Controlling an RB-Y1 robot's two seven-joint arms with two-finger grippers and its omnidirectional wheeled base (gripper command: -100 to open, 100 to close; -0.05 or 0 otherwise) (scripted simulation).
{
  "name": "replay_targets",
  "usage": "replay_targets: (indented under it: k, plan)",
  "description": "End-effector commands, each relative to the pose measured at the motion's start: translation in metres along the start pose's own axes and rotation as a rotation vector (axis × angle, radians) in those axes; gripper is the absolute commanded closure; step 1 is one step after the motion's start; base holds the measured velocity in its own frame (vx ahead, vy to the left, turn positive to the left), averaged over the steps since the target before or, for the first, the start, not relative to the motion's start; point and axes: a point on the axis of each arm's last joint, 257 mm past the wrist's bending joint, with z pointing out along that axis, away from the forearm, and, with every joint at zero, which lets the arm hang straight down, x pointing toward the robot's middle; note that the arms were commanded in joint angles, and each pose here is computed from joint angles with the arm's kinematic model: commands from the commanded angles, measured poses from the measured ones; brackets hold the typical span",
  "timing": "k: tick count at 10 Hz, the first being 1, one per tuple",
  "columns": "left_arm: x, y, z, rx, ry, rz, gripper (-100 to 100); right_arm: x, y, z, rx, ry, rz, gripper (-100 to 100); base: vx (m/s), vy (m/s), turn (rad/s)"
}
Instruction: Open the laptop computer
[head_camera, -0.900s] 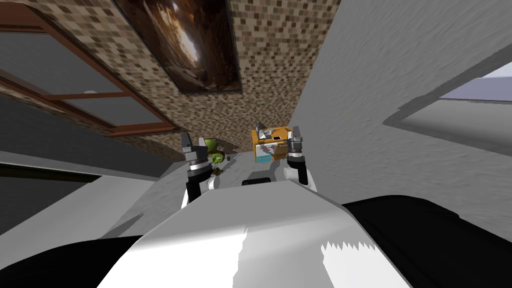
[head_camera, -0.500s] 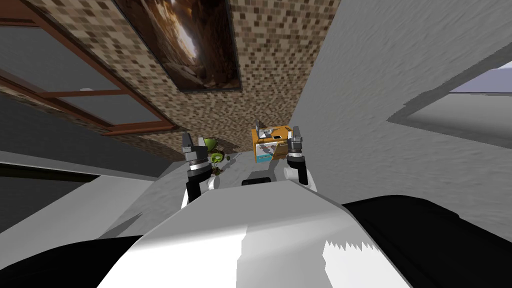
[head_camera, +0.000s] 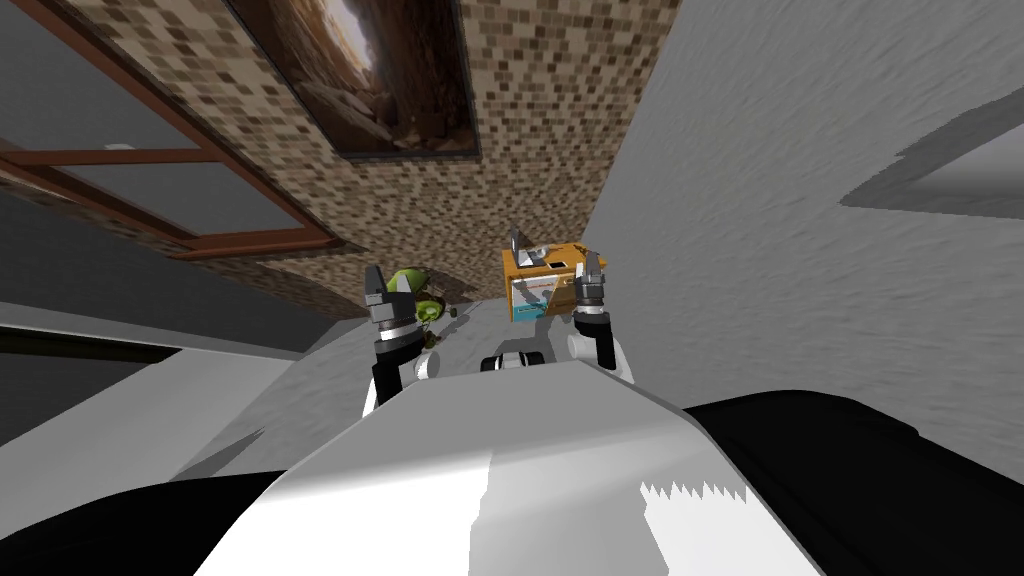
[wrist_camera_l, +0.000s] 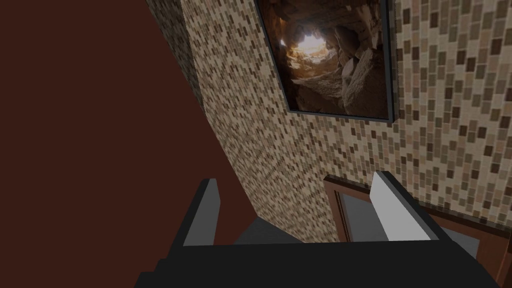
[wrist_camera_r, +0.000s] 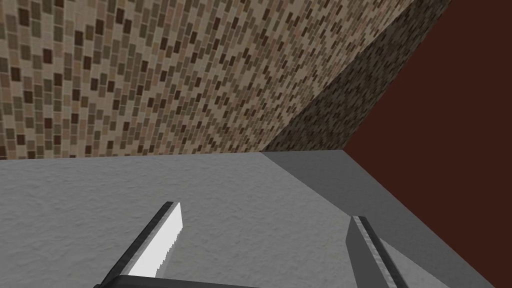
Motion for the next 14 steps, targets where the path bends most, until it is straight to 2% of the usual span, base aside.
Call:
replay_targets:
  k: [1,4,8,9,14]
  plan:
    - [0.000,0.000,0.000,0.000,0.000,0.000,0,0.001,-0.002,-0.002,0.000,0.031,-0.036,-100,0.027,0.026,0.002]
    - [0.000,0.000,0.000,-0.001,0.000,0.000,0,-0.001,-0.009,-0.007,0.005,0.107,-0.155,-100,0.060,0.098,-0.003]
    - [0.000,0.000,0.000,-0.001,0.000,0.000,0,-0.011,-0.023,-0.017,0.016,0.228,-0.385,-100,0.119,0.154,-0.006]
    - [0.000,0.000,0.000,-0.001,0.000,0.000,0,-0.011,-0.023,-0.017,0.014,0.234,-0.388,-100,0.070,0.128,-0.006]
    - [0.000,0.000,0.000,-0.001,0.000,0.000,0,-0.028,-0.041,-0.028,0.013,0.396,-0.711,-100,0.112,0.157,-0.010]
